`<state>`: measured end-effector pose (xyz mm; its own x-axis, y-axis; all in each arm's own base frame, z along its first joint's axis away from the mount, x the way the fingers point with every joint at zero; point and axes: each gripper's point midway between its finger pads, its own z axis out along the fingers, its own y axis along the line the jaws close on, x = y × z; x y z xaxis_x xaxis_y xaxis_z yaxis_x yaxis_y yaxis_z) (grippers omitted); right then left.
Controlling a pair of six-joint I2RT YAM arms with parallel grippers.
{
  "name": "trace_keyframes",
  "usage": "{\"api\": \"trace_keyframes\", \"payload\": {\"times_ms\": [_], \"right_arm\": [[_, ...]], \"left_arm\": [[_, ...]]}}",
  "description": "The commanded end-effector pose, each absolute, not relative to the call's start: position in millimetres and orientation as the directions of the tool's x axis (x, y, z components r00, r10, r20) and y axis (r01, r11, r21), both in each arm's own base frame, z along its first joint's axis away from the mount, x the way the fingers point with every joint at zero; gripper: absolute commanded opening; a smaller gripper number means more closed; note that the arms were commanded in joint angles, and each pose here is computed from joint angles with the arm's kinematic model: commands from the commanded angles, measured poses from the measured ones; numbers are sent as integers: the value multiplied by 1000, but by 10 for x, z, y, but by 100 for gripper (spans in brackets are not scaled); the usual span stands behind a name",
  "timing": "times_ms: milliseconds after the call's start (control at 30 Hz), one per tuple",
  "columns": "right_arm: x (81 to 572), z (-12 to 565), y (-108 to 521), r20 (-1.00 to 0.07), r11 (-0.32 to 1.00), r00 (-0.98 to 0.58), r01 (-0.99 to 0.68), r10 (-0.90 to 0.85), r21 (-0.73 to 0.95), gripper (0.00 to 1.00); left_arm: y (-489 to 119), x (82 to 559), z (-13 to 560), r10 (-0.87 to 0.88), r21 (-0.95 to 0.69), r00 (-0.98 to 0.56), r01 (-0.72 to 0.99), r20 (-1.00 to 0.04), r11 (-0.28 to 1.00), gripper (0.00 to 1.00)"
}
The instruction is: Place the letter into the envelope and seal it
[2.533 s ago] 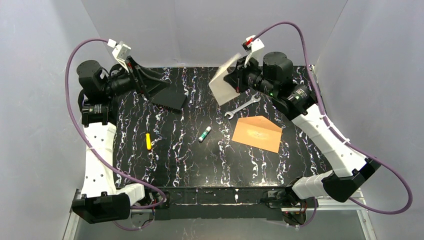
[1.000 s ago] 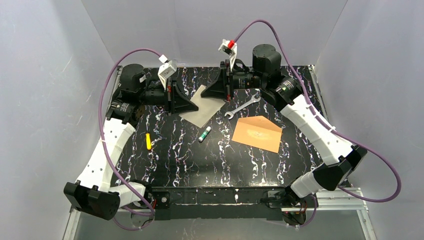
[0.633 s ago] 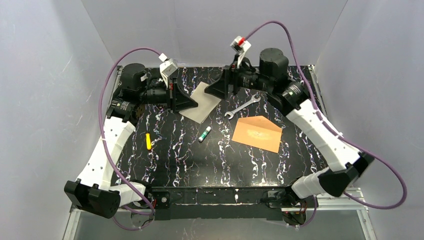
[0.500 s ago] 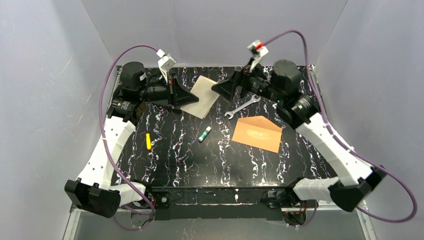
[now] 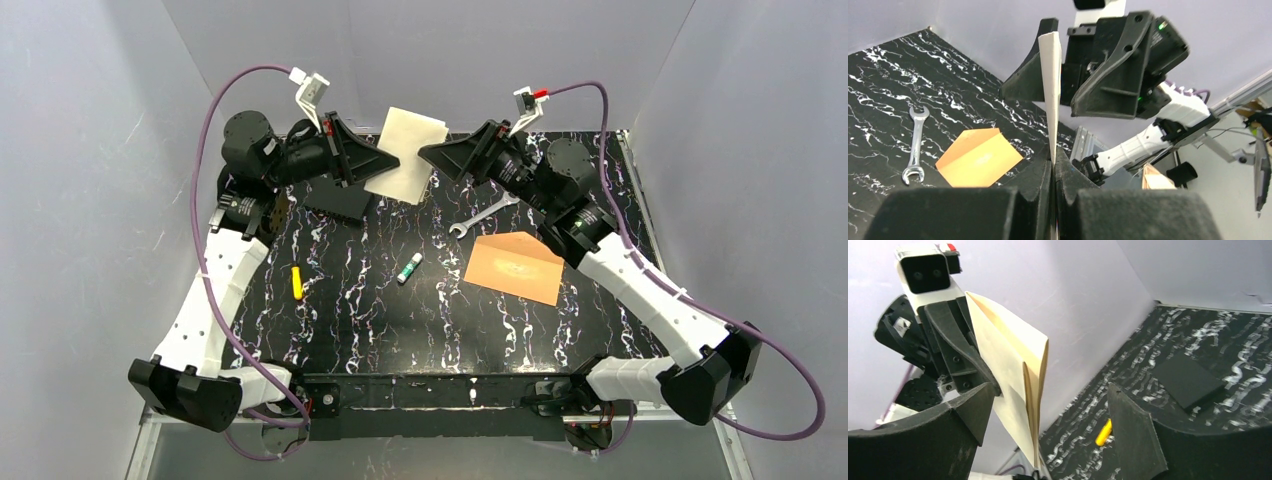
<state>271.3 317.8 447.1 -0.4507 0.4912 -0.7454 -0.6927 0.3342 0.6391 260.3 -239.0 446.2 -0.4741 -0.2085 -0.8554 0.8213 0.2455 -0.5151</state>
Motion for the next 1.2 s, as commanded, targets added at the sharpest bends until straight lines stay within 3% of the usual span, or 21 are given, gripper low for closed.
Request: {"api": "trace_keyframes", "payload": {"times_ms": [0, 167, 400, 533, 600, 767, 867, 1000, 1167], "right_arm": [[2481, 5018, 3174, -670, 118, -441, -778, 597, 618, 88], [2376, 5228, 3242, -638, -11, -475, -807, 606, 591, 65], [2429, 5247, 3316, -638, -17, -494, -798, 590, 602, 40], [2545, 5171, 3324, -652, 57, -480, -779, 587, 624, 9], [2683, 5050, 3293, -682, 171, -453, -748, 574, 641, 3], [3154, 4404, 2918, -817, 619, -374, -533, 438, 576, 1], [3441, 3863, 2435, -872, 846, -390, -317, 297, 430, 1], [3711, 3112, 1696, -832, 962, -522, -70, 190, 264, 1], [3903, 2333, 708, -751, 976, -626, 176, 211, 128, 1]], "left_arm": [[-2368, 2527, 4905, -310, -541, -468, 813, -828, 217, 0], [-2379, 2591, 4980, -384, -610, -517, 772, -765, 178, 0], [-2386, 2626, 4931, -387, -622, -527, 762, -757, 179, 2], [-2378, 2632, 4882, -383, -605, -508, 772, -771, 194, 32], [-2358, 2649, 4792, -381, -578, -475, 784, -793, 226, 47], [-2116, 2936, 4120, -363, -565, -434, 654, -825, 502, 75], [-1874, 3071, 3422, -284, -559, -541, 454, -792, 694, 80], [-1714, 3019, 2771, -222, -539, -681, 295, -698, 789, 82], [-1691, 2897, 2352, -221, -560, -763, 214, -608, 800, 90]]}}
